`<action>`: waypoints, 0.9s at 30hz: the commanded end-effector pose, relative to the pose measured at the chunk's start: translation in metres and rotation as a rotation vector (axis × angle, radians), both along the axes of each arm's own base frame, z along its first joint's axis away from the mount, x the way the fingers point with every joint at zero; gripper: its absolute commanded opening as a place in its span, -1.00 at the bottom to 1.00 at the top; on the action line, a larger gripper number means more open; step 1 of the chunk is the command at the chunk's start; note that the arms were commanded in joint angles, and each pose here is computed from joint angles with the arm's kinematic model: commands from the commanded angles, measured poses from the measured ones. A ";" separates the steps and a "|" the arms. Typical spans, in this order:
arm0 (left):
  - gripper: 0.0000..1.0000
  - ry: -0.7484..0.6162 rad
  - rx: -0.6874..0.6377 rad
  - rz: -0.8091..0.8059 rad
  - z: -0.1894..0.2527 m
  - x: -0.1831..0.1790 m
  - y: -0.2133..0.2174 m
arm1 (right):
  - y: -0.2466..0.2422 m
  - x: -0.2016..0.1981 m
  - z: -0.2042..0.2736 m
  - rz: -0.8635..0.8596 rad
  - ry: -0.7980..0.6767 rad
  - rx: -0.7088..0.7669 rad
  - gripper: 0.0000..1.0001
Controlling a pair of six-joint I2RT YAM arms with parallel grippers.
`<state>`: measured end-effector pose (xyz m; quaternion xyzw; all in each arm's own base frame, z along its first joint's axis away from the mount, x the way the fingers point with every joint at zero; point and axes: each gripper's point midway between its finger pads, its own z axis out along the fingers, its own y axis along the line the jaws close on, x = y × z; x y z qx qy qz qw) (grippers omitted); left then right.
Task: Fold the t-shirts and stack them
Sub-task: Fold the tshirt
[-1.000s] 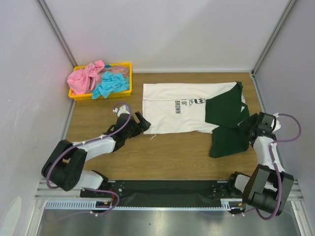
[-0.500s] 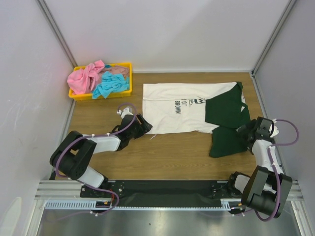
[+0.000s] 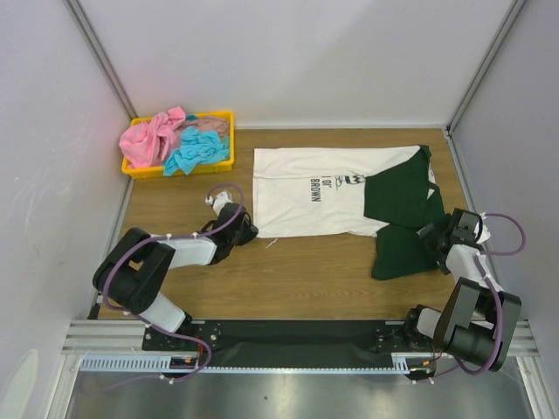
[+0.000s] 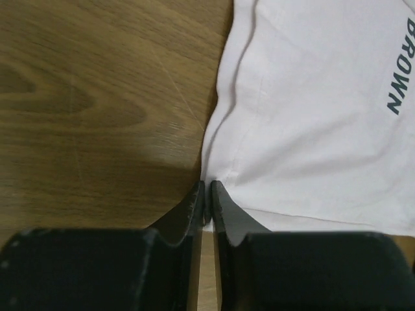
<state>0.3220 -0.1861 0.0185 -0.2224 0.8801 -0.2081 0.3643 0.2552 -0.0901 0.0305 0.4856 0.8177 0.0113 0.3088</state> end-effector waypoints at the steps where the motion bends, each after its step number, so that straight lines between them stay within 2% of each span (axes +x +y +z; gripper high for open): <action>1: -0.74 -0.049 0.077 0.072 0.015 0.011 0.019 | 0.007 0.003 -0.011 0.027 0.002 0.039 0.93; 4: -0.82 -0.061 0.098 0.083 0.018 0.013 0.023 | 0.011 0.014 -0.003 0.052 -0.054 0.062 0.91; 7: -0.99 -0.055 0.106 0.081 0.016 0.015 0.024 | 0.014 0.024 0.004 0.074 -0.099 0.074 0.91; 12: -0.99 -0.059 0.134 0.082 0.017 0.021 0.030 | 0.004 0.028 0.023 0.081 -0.084 0.024 0.92; 18: -0.99 -0.059 0.160 0.099 0.015 0.023 0.038 | -0.001 0.000 0.038 0.031 -0.021 -0.027 0.97; 27: -0.99 -0.084 0.151 0.083 0.023 0.027 0.038 | 0.011 -0.022 0.011 0.070 0.043 0.005 0.98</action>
